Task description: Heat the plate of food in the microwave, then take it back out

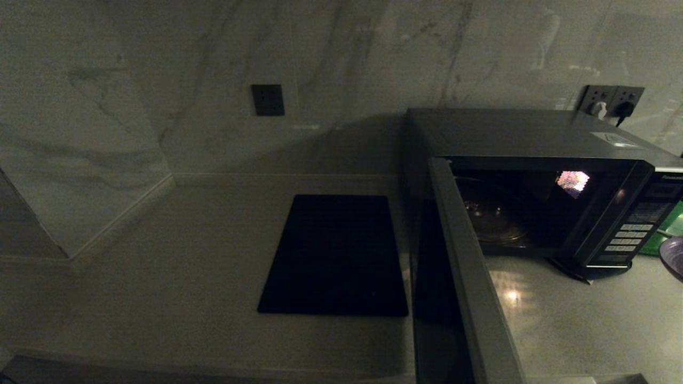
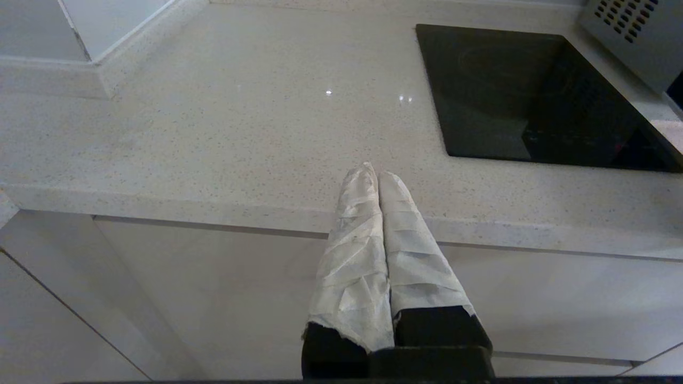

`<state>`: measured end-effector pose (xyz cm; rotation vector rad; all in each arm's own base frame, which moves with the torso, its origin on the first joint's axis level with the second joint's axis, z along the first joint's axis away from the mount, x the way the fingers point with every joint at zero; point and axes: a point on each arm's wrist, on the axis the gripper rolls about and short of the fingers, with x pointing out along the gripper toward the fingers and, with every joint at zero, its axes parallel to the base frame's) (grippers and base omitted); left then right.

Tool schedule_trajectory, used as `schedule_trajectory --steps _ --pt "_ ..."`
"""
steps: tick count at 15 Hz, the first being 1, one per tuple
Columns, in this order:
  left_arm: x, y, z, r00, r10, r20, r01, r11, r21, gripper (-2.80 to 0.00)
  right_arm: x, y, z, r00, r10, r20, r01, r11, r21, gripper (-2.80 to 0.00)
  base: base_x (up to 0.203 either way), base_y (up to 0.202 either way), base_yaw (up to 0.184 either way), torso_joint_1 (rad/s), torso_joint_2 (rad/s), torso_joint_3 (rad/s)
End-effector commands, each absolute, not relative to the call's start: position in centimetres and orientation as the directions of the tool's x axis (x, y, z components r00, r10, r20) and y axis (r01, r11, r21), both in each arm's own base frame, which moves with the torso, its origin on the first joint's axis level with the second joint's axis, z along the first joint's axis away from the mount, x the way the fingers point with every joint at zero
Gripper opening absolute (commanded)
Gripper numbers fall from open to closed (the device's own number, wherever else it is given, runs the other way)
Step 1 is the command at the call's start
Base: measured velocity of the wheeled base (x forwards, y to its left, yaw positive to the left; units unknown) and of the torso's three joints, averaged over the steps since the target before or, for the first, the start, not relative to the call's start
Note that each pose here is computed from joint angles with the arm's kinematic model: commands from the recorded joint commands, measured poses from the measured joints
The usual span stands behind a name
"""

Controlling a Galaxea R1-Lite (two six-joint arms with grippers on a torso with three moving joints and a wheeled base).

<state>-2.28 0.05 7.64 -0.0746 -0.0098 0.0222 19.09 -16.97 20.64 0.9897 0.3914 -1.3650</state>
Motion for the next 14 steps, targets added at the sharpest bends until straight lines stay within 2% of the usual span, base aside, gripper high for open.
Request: schedule_trajectory --steps 1,8,14 --pt "-2.3 0.1 7.6 1.0 0.023 0.009 -0.022 0.997 -0.075 -2.8 19.7 -20.0 18.4 0.167 -0.614 -0.772 0.935 -0.149 0.321 -2.8 0.0 0.0 0.0 0.0 0.0 0.0" --pt "-2.3 0.1 7.6 1.0 0.023 0.008 -0.022 0.997 -0.075 -2.8 21.6 -24.7 15.2 0.18 -0.564 -0.806 0.935 -0.157 0.319 -2.8 0.0 0.0 0.0 0.0 0.0 0.0" --pt "-2.3 0.1 7.6 1.0 0.023 0.009 -0.022 0.997 -0.075 -2.8 21.8 -28.3 10.2 0.15 -0.47 -0.87 0.948 -0.183 0.262 -2.8 0.0 0.0 0.0 0.0 0.0 0.0"
